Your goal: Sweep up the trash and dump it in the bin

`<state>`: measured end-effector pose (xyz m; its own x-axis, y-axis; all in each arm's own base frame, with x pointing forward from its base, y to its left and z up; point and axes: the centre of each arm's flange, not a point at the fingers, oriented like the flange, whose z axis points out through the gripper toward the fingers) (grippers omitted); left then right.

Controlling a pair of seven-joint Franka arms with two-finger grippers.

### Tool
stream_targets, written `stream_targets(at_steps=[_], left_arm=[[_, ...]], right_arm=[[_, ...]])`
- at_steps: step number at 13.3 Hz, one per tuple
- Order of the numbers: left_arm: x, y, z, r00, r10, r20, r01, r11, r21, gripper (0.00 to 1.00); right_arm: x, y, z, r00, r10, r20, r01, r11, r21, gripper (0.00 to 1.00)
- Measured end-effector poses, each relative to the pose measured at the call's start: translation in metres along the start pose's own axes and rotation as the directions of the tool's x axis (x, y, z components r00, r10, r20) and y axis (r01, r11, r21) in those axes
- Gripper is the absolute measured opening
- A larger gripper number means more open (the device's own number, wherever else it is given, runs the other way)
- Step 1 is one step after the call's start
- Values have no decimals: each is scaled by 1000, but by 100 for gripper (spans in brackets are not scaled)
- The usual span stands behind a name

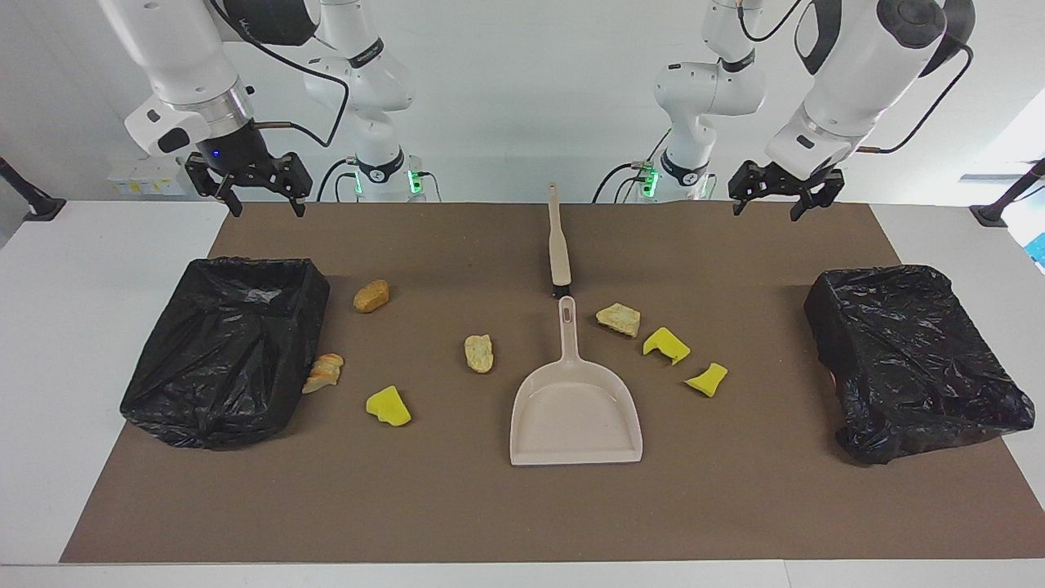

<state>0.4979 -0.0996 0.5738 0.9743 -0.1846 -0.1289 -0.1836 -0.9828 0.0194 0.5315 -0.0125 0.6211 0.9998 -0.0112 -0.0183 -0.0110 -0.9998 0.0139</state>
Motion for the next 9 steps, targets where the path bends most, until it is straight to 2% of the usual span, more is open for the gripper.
stream_targets(at_steps=[2,6,9], left_arm=[[-3,18,22,1000,15,-2,-15,1000,3,100],[-20,69,60,999,21,32,-22,1000,20,100],[-33,88,82,998,33,58,-35,999,27,100]], right_arm=[[0,0,1,1000,-1,3,1,1000,0,100],[5,-11,6,1000,-22,13,22,1000,5,100],[17,-35,18,997,-63,45,63,998,11,100]])
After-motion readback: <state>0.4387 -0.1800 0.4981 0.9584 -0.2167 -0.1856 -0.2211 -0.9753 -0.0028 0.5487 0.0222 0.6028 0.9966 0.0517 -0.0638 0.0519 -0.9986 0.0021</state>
